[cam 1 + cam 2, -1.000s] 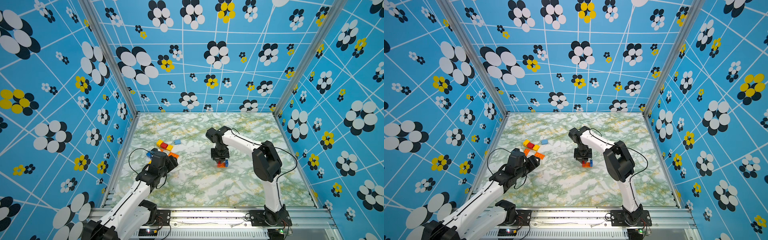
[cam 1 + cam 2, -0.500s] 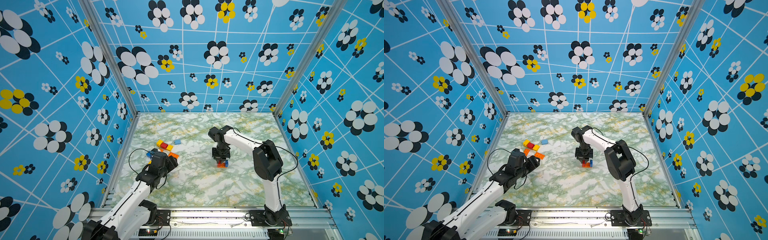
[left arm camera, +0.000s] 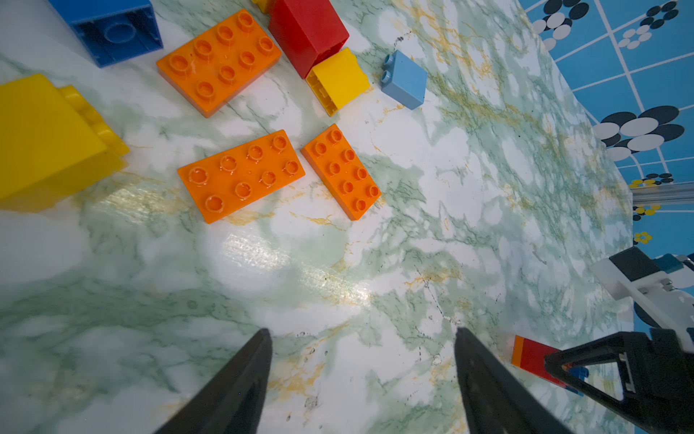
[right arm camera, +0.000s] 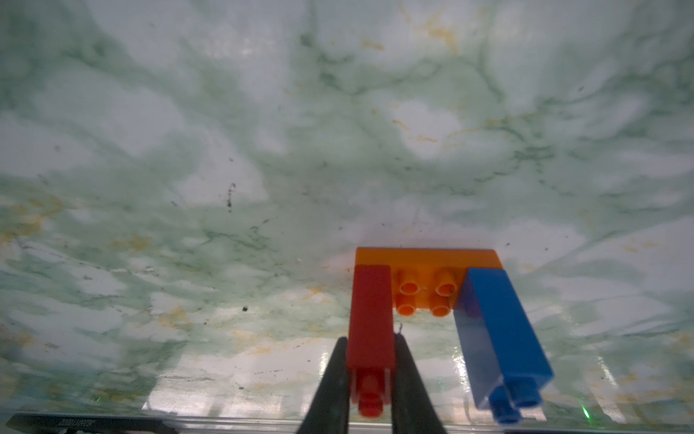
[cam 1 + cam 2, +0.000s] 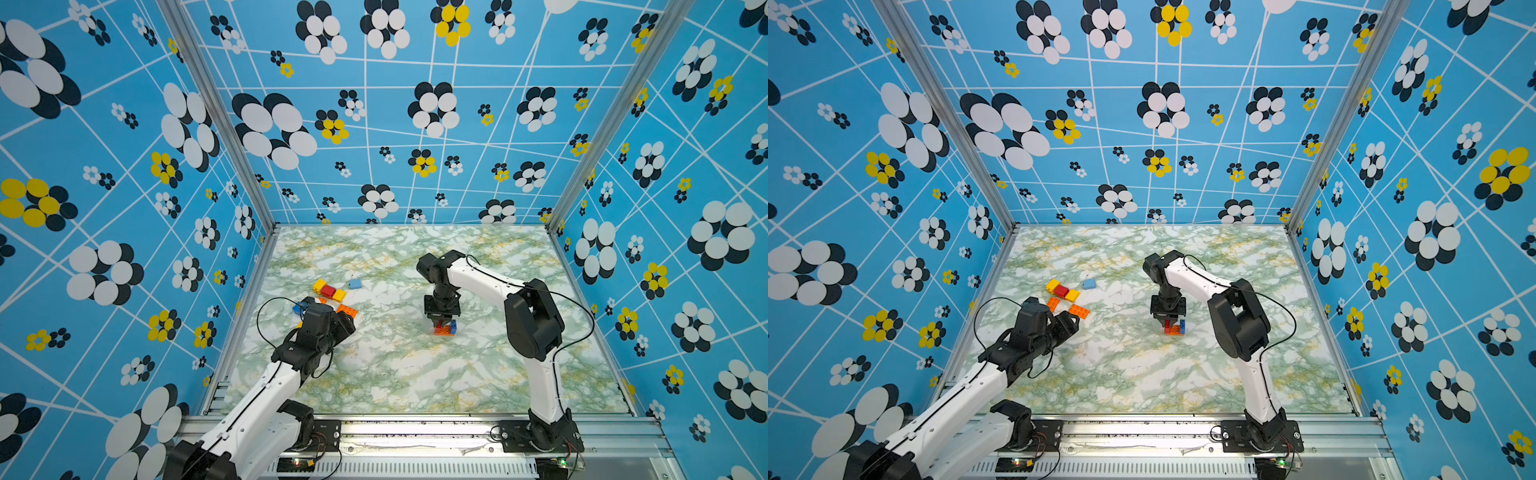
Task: Assemble the letter p with lego
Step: Assemble the lego brick with the lego brick.
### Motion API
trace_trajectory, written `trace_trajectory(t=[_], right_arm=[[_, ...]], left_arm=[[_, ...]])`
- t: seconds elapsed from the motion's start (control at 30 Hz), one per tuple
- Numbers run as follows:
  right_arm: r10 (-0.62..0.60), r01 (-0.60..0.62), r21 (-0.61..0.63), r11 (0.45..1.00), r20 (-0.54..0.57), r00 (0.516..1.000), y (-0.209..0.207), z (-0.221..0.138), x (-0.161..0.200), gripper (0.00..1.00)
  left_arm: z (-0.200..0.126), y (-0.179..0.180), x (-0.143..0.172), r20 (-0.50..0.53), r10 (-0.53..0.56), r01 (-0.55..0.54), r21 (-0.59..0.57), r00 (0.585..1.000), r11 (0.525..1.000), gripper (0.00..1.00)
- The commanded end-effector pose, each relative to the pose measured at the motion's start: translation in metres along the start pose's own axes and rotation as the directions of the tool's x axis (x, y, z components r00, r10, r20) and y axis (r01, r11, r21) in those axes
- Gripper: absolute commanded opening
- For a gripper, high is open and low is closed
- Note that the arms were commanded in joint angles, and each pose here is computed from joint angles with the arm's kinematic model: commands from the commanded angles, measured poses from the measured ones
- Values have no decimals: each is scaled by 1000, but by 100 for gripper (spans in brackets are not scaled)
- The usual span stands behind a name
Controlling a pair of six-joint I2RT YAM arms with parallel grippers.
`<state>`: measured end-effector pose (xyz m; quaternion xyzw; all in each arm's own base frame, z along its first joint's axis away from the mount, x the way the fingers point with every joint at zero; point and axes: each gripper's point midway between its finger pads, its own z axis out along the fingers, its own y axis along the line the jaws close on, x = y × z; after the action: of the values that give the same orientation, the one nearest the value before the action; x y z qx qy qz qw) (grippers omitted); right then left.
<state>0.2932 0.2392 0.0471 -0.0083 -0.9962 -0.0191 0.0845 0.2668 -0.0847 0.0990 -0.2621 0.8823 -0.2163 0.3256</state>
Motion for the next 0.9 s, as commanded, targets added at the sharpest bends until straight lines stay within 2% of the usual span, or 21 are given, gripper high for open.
trace_trajectory(t=[0.0,0.13,0.37,0.53,0.7,0.87], right_arm=[[-9,14,105,994,-54,998,-20,41,1,0],[-22,25,99,995,-34,999,-18,31,-1,0],[-40,38,64,997,31,999,-13,6,-6,30],[-69,67,35,997,63,996,-8,-7,-7,43],[-104,108,-29,994,105,989,-1,-29,-2,45],[-150,173,-89,981,222,963,4,-64,0,46]], left_arm=[[-2,4,-7,17,22,-22,-30,1000,999,78],[-3,3,-8,22,21,-21,-31,1000,999,78],[-5,4,-9,24,17,-16,-38,1000,999,78],[-7,5,-10,26,17,-16,-48,1000,999,78],[-8,3,-16,14,72,-70,-75,997,995,78],[-2,2,-27,-58,167,-174,-151,984,973,78]])
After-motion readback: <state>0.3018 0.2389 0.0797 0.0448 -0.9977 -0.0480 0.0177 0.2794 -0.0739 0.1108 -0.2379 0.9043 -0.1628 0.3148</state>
